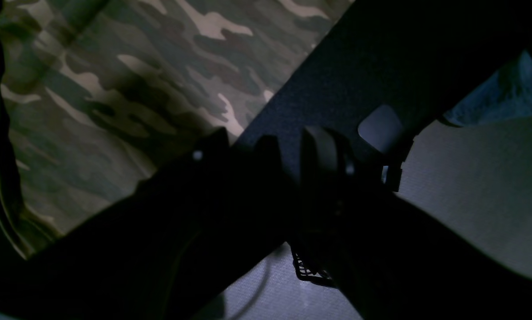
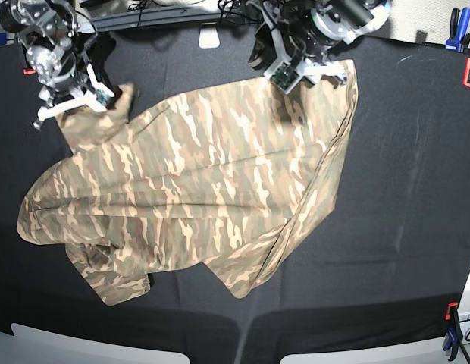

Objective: Layout the t-shirt on the table in an organized manner, then fold the t-shirt properly
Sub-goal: 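Grasp the shirt's collar edge with the right gripper and drag it outward, then pull the shirt edge held by the left gripper away from the right gripper, then release the shirt with both grippers and lower them onto the fabric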

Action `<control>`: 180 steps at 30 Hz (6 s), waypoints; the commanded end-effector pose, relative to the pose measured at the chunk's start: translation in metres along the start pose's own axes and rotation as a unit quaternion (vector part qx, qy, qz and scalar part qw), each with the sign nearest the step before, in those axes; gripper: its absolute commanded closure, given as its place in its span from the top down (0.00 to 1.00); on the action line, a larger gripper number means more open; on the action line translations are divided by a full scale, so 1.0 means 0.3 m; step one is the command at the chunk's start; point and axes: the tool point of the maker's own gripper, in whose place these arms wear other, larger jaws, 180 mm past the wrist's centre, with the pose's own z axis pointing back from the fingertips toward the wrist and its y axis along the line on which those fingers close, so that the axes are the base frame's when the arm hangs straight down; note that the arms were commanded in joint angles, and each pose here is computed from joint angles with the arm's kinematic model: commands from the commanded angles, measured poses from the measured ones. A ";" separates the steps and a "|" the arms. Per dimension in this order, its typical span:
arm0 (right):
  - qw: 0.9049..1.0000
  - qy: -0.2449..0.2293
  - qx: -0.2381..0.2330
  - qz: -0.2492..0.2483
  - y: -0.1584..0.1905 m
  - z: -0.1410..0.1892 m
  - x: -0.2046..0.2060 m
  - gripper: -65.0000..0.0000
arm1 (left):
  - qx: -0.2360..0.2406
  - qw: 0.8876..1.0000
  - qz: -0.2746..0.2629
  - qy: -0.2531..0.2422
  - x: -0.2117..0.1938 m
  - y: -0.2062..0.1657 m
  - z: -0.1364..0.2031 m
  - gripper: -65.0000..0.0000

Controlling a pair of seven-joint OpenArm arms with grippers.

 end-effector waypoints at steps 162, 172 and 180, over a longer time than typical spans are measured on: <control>0.973 0.034 -0.165 0.158 0.007 0.475 -0.235 0.28 | 0.376 0.793 -0.308 0.368 -0.566 0.604 0.487 0.47; 0.961 0.032 -0.264 0.078 -0.163 0.470 -0.183 0.28 | 0.478 0.742 -0.374 0.285 -0.392 0.665 0.525 0.47; 0.919 -0.018 -0.392 -0.023 -0.392 0.484 -0.096 0.28 | 0.580 0.686 -0.420 0.128 -0.117 0.708 0.537 0.47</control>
